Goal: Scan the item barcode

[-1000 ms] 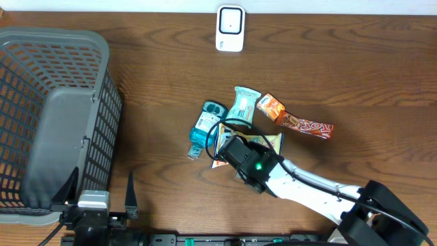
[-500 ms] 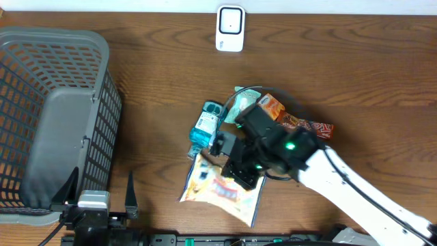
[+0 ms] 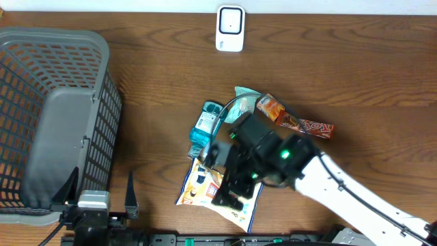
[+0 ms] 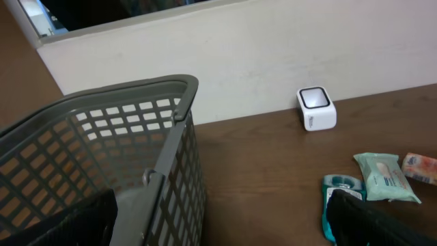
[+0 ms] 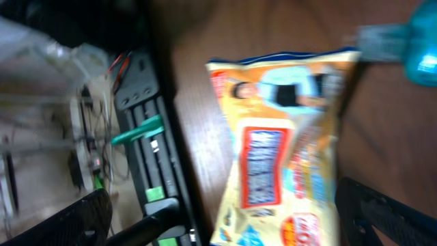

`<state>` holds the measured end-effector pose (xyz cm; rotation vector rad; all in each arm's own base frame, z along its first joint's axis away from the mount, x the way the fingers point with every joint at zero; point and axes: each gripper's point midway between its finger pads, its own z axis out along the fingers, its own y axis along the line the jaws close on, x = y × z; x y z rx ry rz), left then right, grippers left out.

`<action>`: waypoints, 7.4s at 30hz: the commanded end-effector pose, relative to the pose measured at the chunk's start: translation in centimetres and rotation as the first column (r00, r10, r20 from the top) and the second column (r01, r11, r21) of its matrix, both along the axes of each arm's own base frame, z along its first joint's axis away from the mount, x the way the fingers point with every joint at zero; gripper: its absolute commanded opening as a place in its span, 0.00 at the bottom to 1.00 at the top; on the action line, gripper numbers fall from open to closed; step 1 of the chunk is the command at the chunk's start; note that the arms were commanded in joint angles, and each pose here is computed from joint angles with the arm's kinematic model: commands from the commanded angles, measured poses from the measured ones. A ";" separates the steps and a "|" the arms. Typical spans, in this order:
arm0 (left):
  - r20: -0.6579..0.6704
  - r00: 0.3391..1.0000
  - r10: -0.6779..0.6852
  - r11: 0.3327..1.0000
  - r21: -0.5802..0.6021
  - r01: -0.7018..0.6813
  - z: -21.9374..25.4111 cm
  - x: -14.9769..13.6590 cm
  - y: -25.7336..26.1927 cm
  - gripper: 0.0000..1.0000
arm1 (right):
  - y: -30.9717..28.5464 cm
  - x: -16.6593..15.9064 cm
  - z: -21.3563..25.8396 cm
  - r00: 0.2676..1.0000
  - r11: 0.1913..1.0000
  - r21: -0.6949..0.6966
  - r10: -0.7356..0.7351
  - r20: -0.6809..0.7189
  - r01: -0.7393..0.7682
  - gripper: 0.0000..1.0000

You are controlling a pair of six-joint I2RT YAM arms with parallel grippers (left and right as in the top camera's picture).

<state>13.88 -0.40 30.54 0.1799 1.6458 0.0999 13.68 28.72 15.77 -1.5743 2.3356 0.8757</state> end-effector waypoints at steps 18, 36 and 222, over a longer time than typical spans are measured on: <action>0.007 1.000 0.016 1.000 0.007 -0.016 0.2 0.0 0.3 0.98 | 0.8 0.2 -11.9 0.918 0.914 -0.359 -0.031 0.396 0.186 0.99; 0.007 1.000 0.016 1.000 0.007 -0.016 0.2 0.0 0.3 0.98 | -0.7 -0.4 -14.6 0.965 0.819 -0.545 -0.036 0.258 0.176 0.01; -0.001 0.999 -0.042 0.991 0.130 0.041 -0.2 0.0 -0.4 0.98 | -29.7 41.4 5.9 -0.051 -0.128 -0.054 -0.698 0.714 0.990 0.01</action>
